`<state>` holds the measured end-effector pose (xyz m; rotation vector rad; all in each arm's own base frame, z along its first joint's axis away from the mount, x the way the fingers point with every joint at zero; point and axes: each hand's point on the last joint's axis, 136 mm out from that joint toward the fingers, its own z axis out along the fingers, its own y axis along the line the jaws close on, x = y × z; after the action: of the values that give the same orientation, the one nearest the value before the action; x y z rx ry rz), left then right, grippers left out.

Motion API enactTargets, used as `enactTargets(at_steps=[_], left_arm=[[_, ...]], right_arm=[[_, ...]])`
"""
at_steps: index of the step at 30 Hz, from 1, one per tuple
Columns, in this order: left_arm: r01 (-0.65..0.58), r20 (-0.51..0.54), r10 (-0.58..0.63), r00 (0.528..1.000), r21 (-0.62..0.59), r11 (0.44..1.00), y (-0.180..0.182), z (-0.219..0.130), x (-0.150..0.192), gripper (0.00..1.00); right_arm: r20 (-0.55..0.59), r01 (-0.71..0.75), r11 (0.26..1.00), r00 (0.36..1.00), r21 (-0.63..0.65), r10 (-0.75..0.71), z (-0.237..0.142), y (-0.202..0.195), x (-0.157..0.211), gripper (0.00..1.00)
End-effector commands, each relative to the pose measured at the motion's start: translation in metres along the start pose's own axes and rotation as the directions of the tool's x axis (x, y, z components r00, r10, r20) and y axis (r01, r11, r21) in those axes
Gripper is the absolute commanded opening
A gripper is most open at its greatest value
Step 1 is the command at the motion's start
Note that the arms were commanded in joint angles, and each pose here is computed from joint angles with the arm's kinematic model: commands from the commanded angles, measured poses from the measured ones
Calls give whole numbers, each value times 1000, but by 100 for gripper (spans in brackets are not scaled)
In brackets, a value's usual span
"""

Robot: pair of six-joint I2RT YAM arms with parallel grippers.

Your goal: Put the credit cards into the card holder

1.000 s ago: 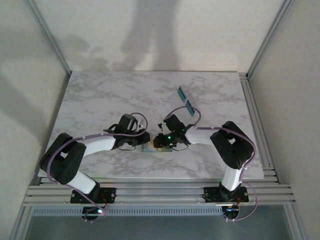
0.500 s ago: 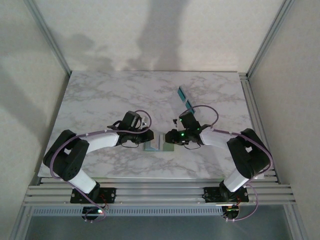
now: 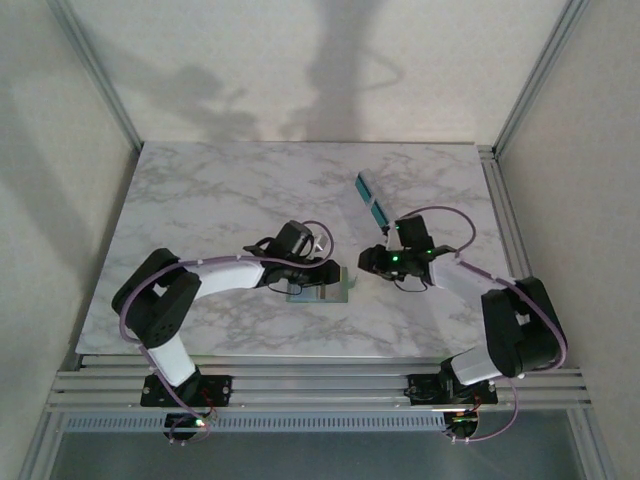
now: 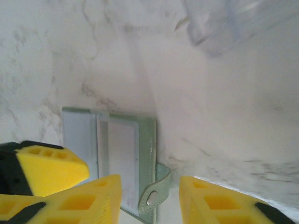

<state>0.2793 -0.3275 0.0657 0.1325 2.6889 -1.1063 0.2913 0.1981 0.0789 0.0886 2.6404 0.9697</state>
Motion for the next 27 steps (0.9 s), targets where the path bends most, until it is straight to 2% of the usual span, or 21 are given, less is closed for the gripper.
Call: enactTargets(at_steps=[1,4,8,12,14,16,17,21,27], left_arm=[[-2,-10,2,1000,18,1000,-8,6,-4,50],[-15,23,14,1000,18,1000,-13,-1,-12,50],[-33,98,32,995,10,999,-17,-27,-28,53],[-6,192,13,981,-36,999,0,-58,-42,59],[31,228,-20,973,-45,999,14,-74,-47,60],[55,240,-37,970,-68,996,30,-85,-46,61],[65,249,-42,967,-86,994,38,-91,-46,62],[103,280,-65,958,-123,987,60,-109,-43,64],[123,304,-76,950,-136,983,75,-115,-32,65]], right_arm=[[55,27,1000,998,-14,-26,-25,8,-19,39],[126,67,995,989,80,-76,-49,7,-46,41],[209,109,960,964,257,-166,-74,-2,-83,56],[221,133,939,953,317,-209,-75,-4,-114,58],[206,156,916,948,368,-244,-72,-8,-128,60],[182,189,892,942,411,-283,-67,-12,-141,78],[167,204,877,939,435,-301,-65,-15,-147,81],[72,296,796,918,529,-389,-57,-23,-159,81],[-68,430,726,879,537,-471,-35,-19,-157,79]])
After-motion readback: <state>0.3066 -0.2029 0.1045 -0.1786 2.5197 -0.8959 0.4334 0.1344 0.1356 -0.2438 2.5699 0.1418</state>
